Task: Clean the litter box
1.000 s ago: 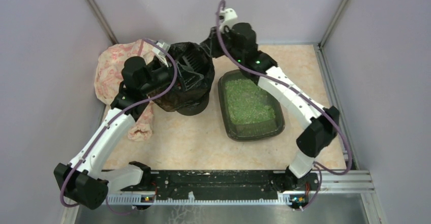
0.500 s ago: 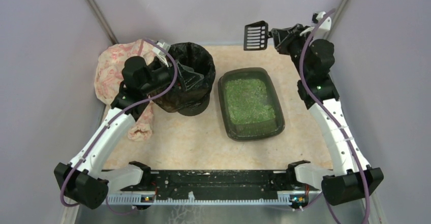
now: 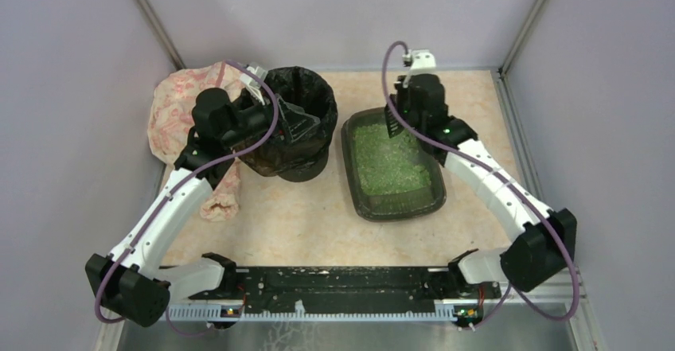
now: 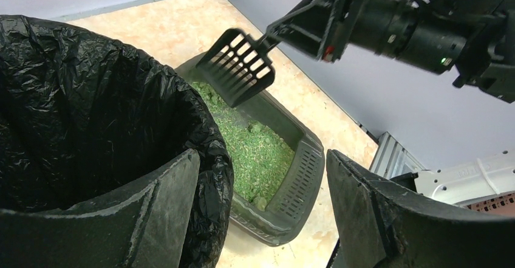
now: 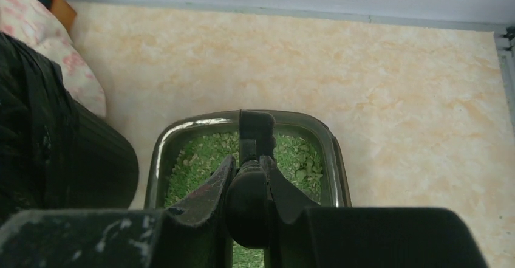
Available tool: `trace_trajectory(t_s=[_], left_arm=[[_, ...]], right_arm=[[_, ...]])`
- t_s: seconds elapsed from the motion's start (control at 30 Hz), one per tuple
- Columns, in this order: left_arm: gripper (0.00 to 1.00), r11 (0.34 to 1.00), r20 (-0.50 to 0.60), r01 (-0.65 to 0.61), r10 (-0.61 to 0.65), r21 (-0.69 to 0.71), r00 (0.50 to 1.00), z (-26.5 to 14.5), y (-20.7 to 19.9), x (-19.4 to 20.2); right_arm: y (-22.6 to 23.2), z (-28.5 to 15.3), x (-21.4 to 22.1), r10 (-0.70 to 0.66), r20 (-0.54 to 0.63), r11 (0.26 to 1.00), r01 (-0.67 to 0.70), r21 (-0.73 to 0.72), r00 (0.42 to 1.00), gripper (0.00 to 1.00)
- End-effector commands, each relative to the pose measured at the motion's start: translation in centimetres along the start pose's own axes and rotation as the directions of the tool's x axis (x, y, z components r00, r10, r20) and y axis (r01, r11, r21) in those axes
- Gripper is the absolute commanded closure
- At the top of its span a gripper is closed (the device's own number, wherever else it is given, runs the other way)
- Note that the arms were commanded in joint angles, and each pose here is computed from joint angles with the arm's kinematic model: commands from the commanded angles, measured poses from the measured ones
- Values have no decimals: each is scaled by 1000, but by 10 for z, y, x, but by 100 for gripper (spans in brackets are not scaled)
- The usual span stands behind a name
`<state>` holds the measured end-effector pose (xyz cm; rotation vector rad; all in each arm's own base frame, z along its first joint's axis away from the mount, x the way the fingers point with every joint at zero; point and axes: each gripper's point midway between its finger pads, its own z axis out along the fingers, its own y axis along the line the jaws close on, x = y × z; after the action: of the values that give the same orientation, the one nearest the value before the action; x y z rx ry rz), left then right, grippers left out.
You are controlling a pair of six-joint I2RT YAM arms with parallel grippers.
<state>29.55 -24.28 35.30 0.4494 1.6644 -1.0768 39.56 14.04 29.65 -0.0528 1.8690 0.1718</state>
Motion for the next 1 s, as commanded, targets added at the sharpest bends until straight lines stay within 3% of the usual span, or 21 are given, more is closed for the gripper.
trace_trajectory(t_s=[0.0, 0.27, 0.73, 0.97], left_arm=[[18, 999, 25, -29, 28, 23, 999, 1, -6, -8], [18, 999, 22, -31, 30, 20, 999, 1, -5, -8], [18, 999, 24, -38, 37, 12, 999, 0, -4, -9], [18, 999, 24, -40, 40, 11, 999, 0, -4, -9]], right_arm=[[1, 4, -20, -194, 33, 969, 187, 163, 980, 100], [-1, 26, 5, -421, -81, 838, 422, 345, 903, 100], [13, 64, 40, -567, -121, 723, 563, 400, 815, 100], [15, 67, 64, -599, -151, 700, 606, 378, 787, 100]])
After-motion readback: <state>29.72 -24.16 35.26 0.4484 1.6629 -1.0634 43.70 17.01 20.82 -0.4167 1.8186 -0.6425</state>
